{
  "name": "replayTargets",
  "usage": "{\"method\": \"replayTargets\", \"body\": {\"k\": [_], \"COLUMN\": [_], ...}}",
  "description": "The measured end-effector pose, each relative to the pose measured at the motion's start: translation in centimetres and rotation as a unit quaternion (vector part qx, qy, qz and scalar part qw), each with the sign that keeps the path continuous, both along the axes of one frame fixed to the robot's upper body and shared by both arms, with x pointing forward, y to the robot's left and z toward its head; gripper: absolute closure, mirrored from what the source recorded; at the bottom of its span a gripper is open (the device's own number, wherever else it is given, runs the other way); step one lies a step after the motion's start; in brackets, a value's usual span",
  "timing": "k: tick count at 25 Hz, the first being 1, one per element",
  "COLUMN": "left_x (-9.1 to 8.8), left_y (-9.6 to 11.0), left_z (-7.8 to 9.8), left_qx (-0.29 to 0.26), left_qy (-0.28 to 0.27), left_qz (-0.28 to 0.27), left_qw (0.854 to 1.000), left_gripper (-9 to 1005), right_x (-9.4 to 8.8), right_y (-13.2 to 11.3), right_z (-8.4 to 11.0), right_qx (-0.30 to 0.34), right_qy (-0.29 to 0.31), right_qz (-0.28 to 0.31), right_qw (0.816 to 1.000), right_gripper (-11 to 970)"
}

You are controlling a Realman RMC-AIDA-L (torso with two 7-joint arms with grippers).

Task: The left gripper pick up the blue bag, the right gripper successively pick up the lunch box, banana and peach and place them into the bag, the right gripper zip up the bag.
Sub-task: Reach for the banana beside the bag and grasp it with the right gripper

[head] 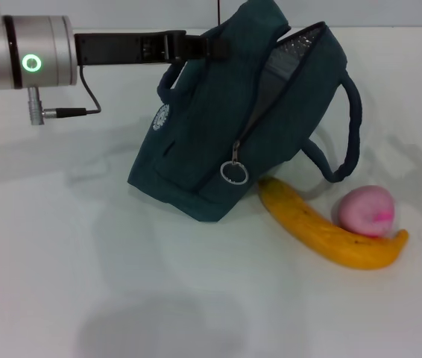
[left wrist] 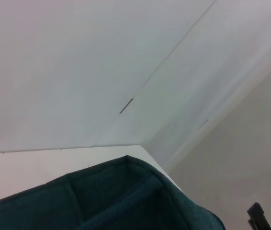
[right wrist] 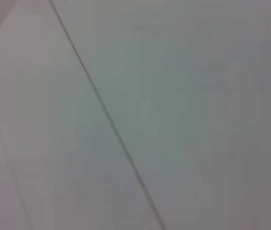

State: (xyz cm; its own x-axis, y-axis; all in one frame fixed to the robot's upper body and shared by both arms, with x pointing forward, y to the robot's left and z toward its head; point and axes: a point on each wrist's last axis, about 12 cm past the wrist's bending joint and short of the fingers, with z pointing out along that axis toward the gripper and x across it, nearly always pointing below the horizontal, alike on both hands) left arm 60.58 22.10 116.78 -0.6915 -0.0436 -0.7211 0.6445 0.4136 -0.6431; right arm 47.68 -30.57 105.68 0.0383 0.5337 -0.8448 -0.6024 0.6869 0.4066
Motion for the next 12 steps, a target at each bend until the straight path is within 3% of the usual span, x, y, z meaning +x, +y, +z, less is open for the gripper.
{"method": "replayTargets", "body": {"k": [4,9,12], "left_x": [0.2,0.1,0.0], "left_y": [0.1,0.6,1.3], "left_z": [-0.1,-0.4,-0.5], "left_qx": [0.004,0.004,0.002], "left_qy": [-0.006,-0.012,-0.015], "left_qz": [0.007,0.019,0.033], "left_qw": [1.000,1.000,0.999], "left_gripper": [939,939,939], "right_x": [-1.4,-3.6,-3.8], "right_y": [-0.4,-1.5,-2.4], "right_z": [0.2,2.3,3.6], "right_qx": [0.002,-0.046,-0.081], "right_qy": [-0.022,-0.098,-0.087], "right_qz": [0.012,0.126,0.194], "right_qw": [1.000,0.986,0.974], "right_gripper": [371,362,357]}}
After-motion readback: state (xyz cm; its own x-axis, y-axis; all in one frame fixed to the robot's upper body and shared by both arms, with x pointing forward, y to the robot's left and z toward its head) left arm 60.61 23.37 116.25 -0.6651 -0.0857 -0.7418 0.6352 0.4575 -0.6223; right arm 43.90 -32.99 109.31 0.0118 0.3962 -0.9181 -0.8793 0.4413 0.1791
